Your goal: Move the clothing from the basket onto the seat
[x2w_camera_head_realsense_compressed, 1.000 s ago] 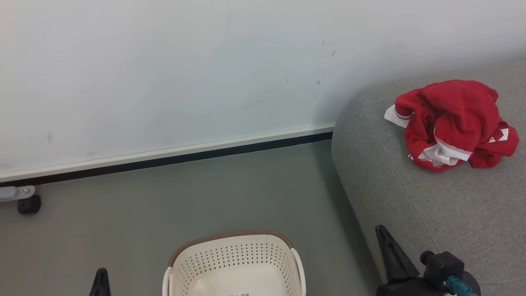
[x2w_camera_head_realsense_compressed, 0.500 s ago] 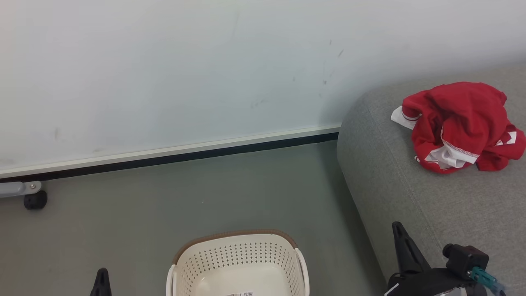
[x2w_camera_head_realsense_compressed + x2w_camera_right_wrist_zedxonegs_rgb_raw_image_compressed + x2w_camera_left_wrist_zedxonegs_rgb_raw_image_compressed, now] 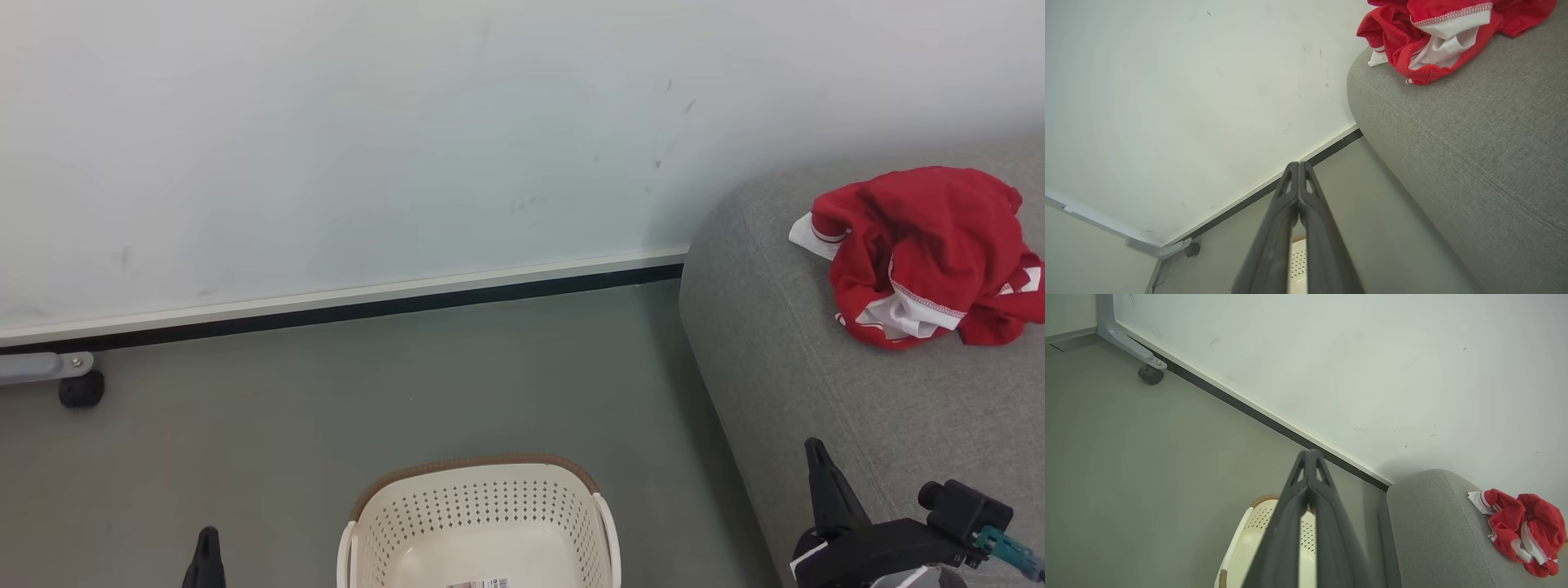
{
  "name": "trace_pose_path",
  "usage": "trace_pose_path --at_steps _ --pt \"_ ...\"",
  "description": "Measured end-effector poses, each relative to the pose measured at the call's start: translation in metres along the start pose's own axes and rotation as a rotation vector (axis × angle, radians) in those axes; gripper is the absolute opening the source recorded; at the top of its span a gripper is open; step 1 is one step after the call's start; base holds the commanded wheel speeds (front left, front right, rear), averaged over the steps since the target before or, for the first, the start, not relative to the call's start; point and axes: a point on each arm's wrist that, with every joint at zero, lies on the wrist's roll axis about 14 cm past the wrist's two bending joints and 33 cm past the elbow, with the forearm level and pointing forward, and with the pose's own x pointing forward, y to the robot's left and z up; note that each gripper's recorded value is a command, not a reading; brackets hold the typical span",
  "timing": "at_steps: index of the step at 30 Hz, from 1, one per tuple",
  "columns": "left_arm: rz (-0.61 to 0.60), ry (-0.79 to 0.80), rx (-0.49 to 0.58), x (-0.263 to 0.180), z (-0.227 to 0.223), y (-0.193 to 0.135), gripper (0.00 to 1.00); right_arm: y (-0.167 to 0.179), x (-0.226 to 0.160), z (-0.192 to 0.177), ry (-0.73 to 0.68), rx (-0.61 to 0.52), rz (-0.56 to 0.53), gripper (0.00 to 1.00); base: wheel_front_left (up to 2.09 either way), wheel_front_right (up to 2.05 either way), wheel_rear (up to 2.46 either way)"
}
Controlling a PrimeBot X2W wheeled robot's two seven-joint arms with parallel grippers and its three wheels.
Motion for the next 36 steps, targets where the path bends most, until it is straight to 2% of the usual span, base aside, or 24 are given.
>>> trace_pose_path --at_steps 36 --pt "-0.036 0.042 -0.483 0.017 0.005 -0.007 0.0 -0.018 0.01 0.01 0.001 0.532 -0.041 0.0 0.0 0.0 0.0"
